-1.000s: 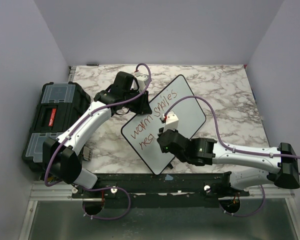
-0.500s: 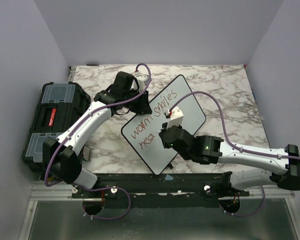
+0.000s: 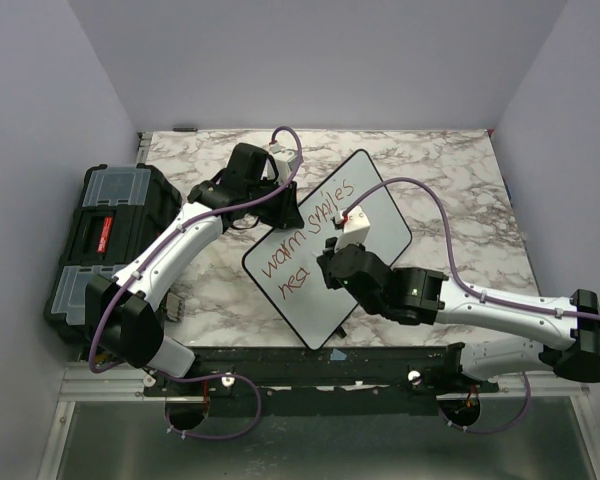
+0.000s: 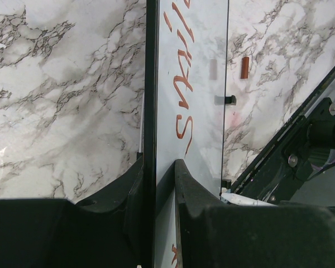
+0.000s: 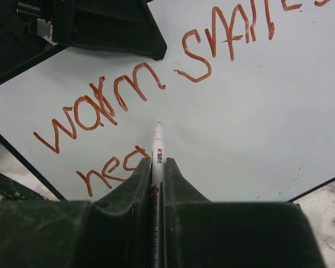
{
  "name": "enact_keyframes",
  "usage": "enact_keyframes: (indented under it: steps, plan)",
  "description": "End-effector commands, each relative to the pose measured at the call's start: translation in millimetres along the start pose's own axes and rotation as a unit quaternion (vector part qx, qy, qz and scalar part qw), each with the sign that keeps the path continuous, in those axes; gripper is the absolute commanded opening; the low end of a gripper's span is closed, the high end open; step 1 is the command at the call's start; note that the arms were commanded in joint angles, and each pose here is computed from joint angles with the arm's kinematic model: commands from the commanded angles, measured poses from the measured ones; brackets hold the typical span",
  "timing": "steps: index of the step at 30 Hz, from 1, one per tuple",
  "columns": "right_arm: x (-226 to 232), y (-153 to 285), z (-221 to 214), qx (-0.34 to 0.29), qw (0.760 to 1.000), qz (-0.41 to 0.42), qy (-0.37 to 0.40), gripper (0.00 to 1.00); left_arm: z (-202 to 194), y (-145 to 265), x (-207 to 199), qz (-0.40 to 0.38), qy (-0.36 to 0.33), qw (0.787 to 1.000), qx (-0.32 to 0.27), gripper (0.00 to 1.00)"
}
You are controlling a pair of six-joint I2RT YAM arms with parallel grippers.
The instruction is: Write a sentence on the whiteboard
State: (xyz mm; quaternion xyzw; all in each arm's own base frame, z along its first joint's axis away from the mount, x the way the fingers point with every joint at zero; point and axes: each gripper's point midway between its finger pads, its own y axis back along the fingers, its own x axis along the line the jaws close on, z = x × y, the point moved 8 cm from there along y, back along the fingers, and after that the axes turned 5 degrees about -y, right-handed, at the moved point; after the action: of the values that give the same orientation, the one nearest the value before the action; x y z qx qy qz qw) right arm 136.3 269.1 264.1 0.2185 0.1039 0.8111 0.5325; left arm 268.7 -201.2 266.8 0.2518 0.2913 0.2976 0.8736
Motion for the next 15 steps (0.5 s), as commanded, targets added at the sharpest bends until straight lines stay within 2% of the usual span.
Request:
enact_keyframes:
  steps: [1, 15]
  plan:
    - [8.0, -5.1, 10.4, -0.011, 1.000, 0.024, -0.012, 0.01, -7.2, 5.6, 4.8, 0.033, -0.034, 0.999, 0.013, 0.00]
    - [15.7, -19.0, 7.8, 0.003, 0.999, 0.032, -0.009, 0.01, -6.3, 9.8, 2.4, 0.031, -0.035, 0.999, 0.006, 0.00]
